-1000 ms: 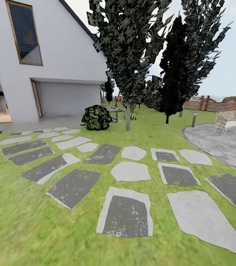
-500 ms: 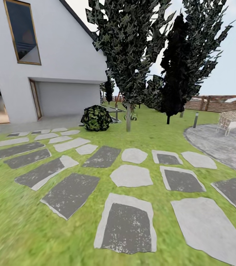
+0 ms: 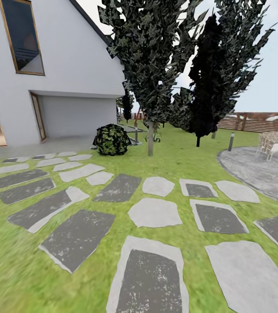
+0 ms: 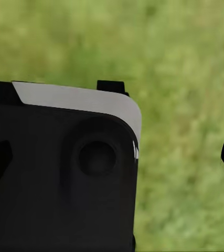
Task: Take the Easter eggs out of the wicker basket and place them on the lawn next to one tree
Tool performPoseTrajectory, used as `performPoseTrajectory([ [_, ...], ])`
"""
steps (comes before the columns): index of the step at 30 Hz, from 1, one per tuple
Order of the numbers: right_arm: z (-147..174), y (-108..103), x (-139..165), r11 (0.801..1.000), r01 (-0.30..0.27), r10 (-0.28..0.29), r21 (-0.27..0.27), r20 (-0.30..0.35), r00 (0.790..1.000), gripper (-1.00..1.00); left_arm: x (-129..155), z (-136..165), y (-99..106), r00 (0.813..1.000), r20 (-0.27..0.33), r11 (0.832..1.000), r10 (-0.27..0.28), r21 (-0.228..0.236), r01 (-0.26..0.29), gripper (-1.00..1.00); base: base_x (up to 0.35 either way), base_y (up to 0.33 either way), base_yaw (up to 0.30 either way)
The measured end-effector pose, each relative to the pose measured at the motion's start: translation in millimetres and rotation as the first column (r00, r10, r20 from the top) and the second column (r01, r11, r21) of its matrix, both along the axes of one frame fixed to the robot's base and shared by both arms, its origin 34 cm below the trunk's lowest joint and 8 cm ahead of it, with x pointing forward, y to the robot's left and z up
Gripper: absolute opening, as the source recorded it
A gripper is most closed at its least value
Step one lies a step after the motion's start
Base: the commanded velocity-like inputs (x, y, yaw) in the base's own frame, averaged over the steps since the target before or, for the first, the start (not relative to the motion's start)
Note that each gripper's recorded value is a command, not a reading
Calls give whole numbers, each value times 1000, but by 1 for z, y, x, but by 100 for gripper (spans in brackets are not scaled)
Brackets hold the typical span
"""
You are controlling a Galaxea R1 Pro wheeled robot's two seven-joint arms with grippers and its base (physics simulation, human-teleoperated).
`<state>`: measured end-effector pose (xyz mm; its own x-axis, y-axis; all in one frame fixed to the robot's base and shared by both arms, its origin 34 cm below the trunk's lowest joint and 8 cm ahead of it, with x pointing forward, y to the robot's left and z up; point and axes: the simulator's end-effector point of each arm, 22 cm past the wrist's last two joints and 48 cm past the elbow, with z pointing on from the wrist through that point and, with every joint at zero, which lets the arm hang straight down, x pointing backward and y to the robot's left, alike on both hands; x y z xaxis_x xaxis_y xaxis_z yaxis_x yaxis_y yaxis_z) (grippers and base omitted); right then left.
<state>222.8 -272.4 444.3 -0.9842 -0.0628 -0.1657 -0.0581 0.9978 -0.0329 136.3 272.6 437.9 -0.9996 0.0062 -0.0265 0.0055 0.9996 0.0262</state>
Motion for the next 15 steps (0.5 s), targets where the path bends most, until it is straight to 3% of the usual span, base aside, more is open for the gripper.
performPoseTrajectory([
  [8, 0, 0, 0, 1000, 0, 0, 1, 0, 1000, 100, 0, 0, 0, 1000, 0, 1000, 0, 0, 0, 100, 342, 0, -275],
  [15, 0, 0, 0, 1000, 0, 0, 0, -2, 1000, 100, 0, 0, 0, 1000, 0, 1000, 0, 0, 0, 100, 342, 0, -64],
])
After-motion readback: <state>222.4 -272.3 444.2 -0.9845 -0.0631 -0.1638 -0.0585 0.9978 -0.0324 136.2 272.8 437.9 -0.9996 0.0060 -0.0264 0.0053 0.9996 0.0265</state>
